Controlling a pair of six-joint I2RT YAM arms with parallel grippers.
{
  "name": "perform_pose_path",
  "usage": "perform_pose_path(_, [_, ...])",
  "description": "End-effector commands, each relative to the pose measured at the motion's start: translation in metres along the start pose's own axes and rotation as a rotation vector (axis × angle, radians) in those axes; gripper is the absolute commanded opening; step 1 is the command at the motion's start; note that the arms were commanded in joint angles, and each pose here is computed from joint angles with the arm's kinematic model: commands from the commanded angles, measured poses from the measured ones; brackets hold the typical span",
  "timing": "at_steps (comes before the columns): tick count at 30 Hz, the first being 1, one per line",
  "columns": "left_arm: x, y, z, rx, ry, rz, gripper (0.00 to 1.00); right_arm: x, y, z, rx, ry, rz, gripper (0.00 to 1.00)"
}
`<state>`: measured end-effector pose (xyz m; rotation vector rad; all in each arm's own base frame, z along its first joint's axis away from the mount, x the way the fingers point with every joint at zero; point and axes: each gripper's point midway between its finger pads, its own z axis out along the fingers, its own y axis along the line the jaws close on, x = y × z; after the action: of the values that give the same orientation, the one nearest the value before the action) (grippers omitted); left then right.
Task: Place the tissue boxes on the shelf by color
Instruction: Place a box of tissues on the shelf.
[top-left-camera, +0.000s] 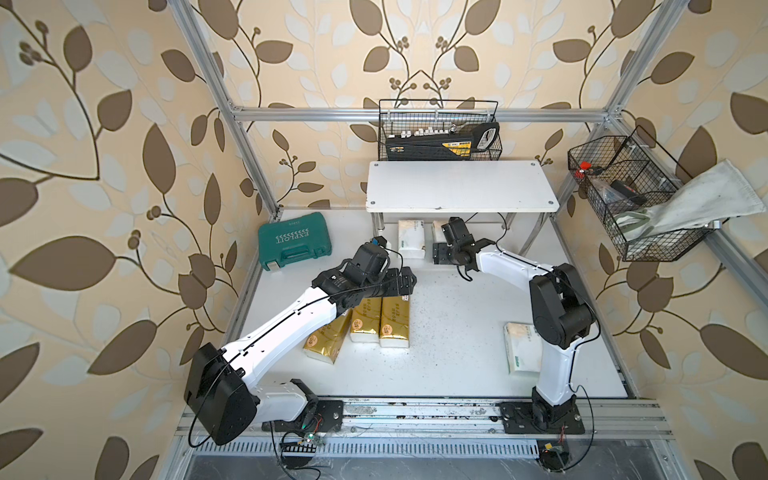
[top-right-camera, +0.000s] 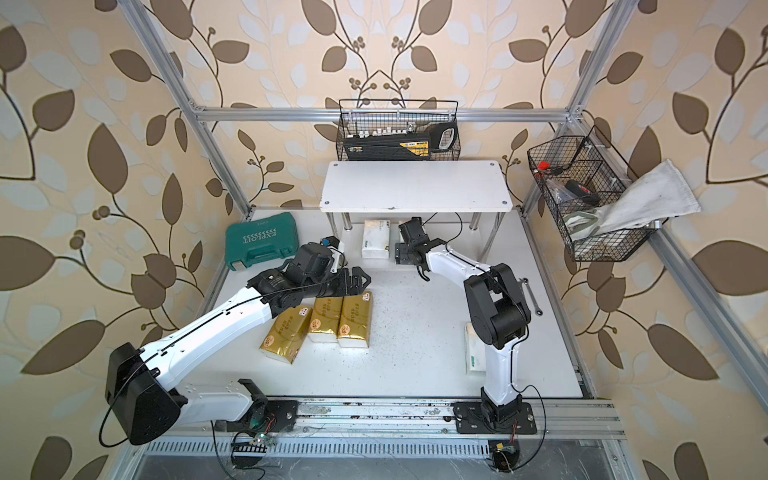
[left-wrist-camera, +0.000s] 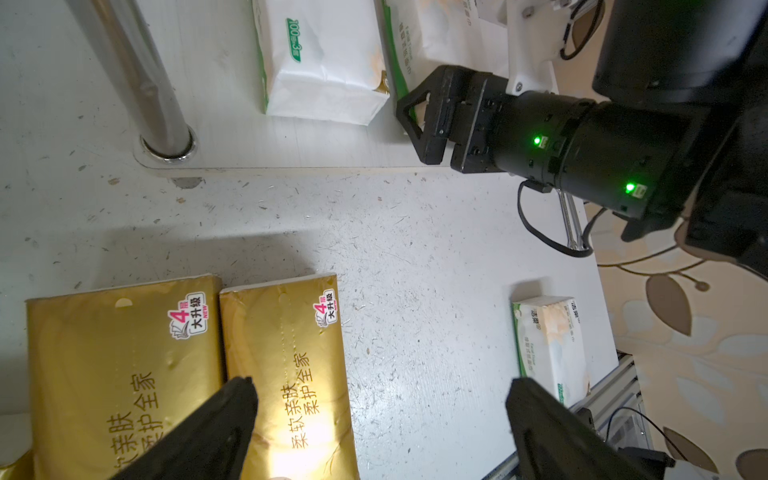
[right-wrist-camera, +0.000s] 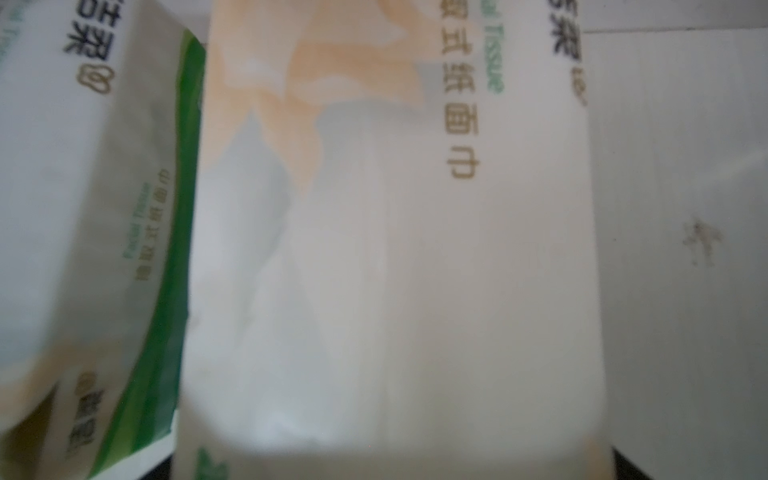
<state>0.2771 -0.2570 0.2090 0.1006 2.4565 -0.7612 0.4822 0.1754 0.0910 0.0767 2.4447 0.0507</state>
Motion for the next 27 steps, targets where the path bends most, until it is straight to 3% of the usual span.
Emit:
perform_pose_path(1, [-0.012, -0.008, -0.002, 0.035, -0.026, -0.012, 0.99, -0.002, -0.002, 0.009, 0.013, 0.018, -0.016, 0.89])
perform_pose_path(8, [-0.011, -0.008, -0.001, 0.037, -0.024, -0.013, 0.99, -0.001, -0.005, 0.014, 0.034, 0.031, -0.023, 0.99])
perform_pose_path(27, [-0.011, -0.009, -0.001, 0.046, -0.026, -0.025, 0.99, 0.001, -0.010, -0.008, 0.010, 0.003, 0.039, 0.99])
